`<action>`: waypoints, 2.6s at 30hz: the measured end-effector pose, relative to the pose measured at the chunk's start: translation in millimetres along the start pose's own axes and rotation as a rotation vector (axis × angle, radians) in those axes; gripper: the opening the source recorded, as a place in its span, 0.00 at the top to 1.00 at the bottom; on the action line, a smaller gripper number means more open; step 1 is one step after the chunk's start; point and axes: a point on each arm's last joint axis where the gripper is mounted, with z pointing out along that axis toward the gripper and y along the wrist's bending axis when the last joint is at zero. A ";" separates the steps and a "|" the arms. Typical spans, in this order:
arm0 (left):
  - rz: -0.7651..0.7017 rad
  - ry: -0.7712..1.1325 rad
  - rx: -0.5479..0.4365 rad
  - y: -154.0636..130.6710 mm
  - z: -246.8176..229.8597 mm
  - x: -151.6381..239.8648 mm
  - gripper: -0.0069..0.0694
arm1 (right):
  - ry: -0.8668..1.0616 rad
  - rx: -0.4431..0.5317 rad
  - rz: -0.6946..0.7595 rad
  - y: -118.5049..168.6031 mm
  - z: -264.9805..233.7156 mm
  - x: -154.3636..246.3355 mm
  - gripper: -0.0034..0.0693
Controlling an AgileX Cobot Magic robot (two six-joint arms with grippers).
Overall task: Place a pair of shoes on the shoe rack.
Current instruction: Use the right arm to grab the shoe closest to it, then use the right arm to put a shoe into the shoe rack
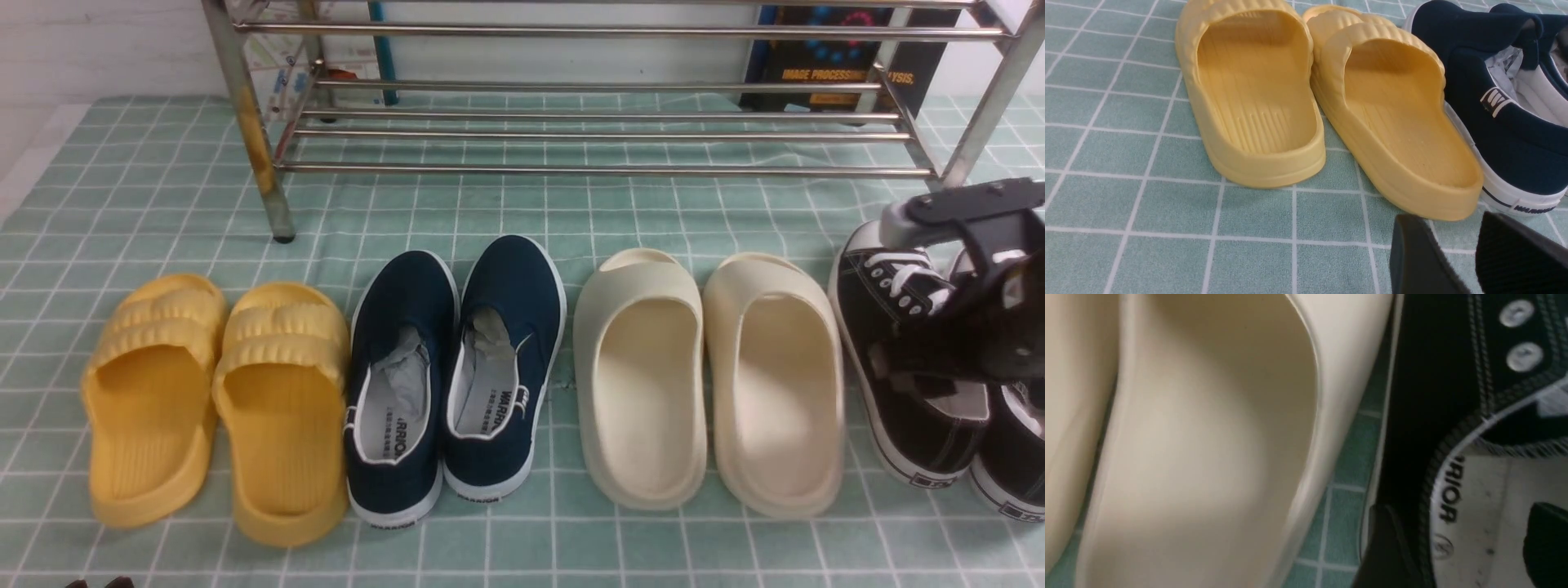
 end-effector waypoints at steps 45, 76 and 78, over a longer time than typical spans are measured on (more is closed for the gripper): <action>0.000 0.000 0.000 0.0 0.0 0.0 0.60 | -0.110 -0.158 -0.031 33.8 35.0 -151.2 0.92; 0.000 0.000 0.000 0.0 0.0 0.0 0.60 | -0.202 -0.159 -0.051 44.4 82.2 -222.8 0.87; 0.000 0.000 0.000 0.0 0.0 0.0 0.60 | -0.212 -0.156 -0.058 44.2 82.1 -223.7 0.80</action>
